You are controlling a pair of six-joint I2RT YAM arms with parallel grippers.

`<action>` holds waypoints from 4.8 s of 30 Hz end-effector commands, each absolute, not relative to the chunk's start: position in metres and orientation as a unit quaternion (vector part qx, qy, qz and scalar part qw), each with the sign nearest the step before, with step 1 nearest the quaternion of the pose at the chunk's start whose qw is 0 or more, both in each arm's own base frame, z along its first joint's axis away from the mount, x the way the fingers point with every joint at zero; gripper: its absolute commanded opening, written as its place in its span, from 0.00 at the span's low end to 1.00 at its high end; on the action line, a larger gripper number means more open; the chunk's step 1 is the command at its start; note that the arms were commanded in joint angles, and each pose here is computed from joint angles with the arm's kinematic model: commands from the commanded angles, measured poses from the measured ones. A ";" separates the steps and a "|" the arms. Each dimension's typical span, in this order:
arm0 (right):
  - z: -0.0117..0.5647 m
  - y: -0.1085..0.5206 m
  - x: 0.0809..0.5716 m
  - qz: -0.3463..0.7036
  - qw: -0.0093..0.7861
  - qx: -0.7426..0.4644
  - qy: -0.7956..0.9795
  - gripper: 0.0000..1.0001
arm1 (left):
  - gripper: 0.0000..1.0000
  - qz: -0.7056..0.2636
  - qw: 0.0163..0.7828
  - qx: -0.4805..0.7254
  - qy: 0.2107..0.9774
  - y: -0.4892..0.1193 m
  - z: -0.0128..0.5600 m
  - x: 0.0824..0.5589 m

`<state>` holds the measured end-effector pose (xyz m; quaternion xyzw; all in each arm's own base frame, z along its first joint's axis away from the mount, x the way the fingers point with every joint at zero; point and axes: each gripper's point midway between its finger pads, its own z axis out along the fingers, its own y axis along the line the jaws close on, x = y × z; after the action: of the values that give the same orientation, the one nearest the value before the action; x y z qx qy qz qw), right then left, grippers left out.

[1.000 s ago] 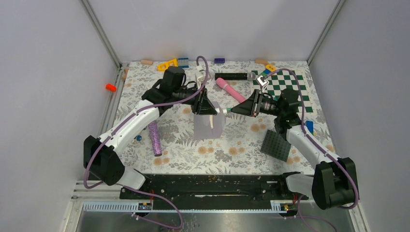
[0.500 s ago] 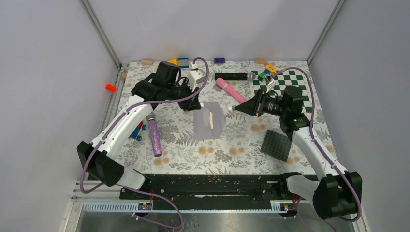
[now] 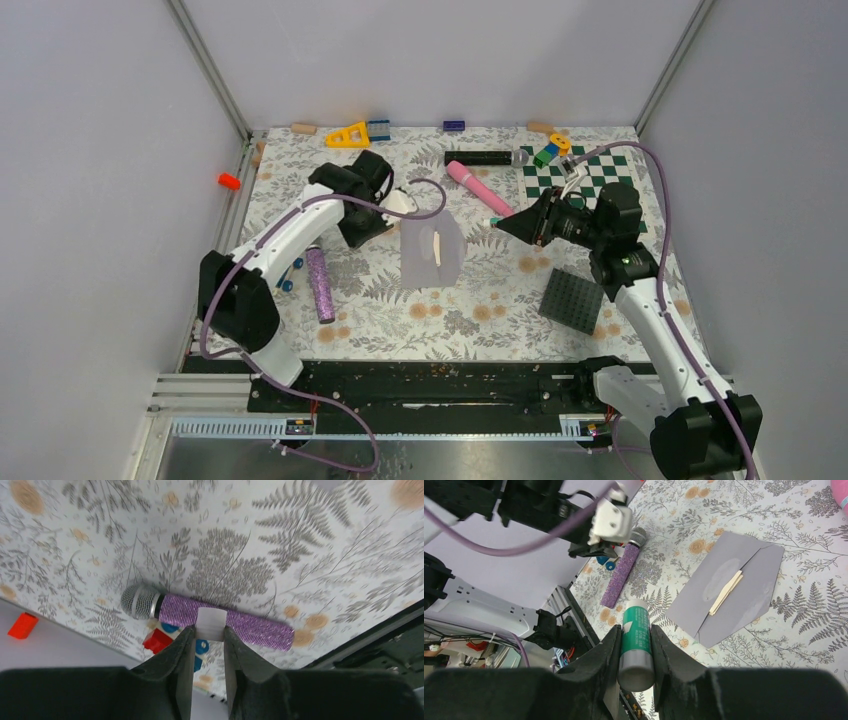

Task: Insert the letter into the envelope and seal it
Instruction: Place the solid glue cap at the center of the board, then unscrew the solid glue.

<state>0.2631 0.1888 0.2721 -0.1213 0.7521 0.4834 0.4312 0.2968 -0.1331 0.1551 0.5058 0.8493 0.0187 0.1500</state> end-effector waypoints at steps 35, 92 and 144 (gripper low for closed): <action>0.302 0.183 0.260 0.478 0.475 -0.146 0.725 0.00 | 0.23 0.121 -0.054 0.564 0.815 -0.107 0.029 0.311; 0.275 0.255 0.215 0.644 0.265 -0.215 0.685 0.01 | 0.87 -0.364 0.356 0.548 0.664 -0.353 0.296 0.213; 0.297 0.230 0.224 0.633 0.285 -0.199 0.692 0.68 | 0.10 -0.303 0.371 0.567 0.670 -0.348 0.284 0.217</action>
<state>0.2264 0.2385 0.2728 -0.1745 0.7055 0.6373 0.2563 0.2126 -0.3487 0.2609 0.5679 0.6894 -0.3067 0.3288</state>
